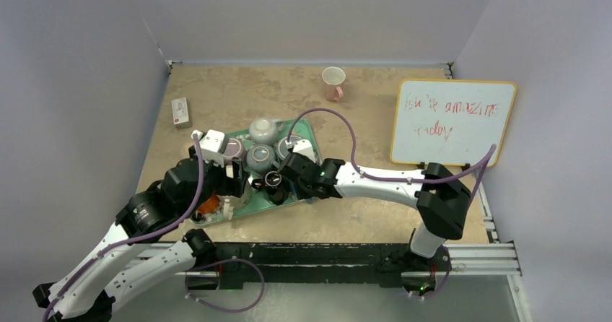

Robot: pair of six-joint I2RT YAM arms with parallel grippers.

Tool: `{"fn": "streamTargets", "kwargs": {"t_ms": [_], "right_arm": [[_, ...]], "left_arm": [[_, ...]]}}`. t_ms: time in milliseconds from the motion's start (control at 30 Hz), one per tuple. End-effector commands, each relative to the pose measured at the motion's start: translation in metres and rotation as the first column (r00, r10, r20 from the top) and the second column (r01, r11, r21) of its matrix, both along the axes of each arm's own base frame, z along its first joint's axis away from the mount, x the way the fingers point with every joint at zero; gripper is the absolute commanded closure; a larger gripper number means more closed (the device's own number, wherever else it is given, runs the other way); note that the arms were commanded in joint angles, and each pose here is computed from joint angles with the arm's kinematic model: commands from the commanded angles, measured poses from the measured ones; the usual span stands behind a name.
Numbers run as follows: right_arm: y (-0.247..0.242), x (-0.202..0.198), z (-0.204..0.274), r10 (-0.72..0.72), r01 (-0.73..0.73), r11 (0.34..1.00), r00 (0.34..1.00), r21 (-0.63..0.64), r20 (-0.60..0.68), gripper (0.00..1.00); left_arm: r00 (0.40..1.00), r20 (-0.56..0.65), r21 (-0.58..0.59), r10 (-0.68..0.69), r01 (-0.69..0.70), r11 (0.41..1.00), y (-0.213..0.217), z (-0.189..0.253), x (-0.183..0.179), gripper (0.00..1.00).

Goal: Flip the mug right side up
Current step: Turn over the cup on the tray.

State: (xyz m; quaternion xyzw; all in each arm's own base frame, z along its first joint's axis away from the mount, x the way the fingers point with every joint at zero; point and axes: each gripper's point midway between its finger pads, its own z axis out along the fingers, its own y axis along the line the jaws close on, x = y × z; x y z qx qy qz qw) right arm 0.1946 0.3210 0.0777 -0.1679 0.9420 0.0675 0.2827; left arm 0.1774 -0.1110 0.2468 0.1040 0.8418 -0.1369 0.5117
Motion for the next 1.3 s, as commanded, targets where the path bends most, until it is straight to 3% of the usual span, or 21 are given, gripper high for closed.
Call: {"fn": "streamTargets", "kwargs": {"t_ms": [0,200,400,633,800,867,1267], "right_arm": [[0.005,0.008,0.020,-0.027,0.026,0.999,0.999,0.031,0.039,0.64],[0.008,0.010,0.013,-0.024,0.024,1.000,0.999,0.005,0.033,0.66],[0.007,0.016,0.013,-0.020,0.021,1.000,0.998,-0.014,0.060,0.75],[0.007,0.020,0.014,-0.016,0.018,0.999,0.998,-0.026,0.057,0.75],[0.009,0.026,0.018,0.003,-0.001,1.000,0.997,-0.026,0.073,1.00],[0.008,0.030,0.026,0.001,0.001,1.000,0.996,-0.017,0.085,1.00],[0.000,0.049,0.068,-0.106,0.065,0.945,0.988,0.319,0.112,1.00]], "left_arm": [[1.000,0.003,-0.013,0.012,-0.012,1.000,0.000,0.002,0.002,0.23],[1.000,-0.001,-0.013,0.013,-0.013,1.000,0.000,0.001,0.001,0.23],[1.000,-0.002,-0.017,0.012,-0.012,1.000,0.000,0.001,0.001,0.23],[1.000,-0.003,-0.031,0.014,-0.014,0.999,-0.001,0.002,0.000,0.23],[1.000,-0.001,-0.048,0.017,-0.017,0.999,-0.002,0.004,0.000,0.23],[1.000,-0.005,-0.058,0.016,-0.017,0.998,-0.003,0.005,0.000,0.23],[0.985,-0.120,-0.238,-0.122,0.091,0.967,-0.052,-0.001,-0.011,0.23]]}}
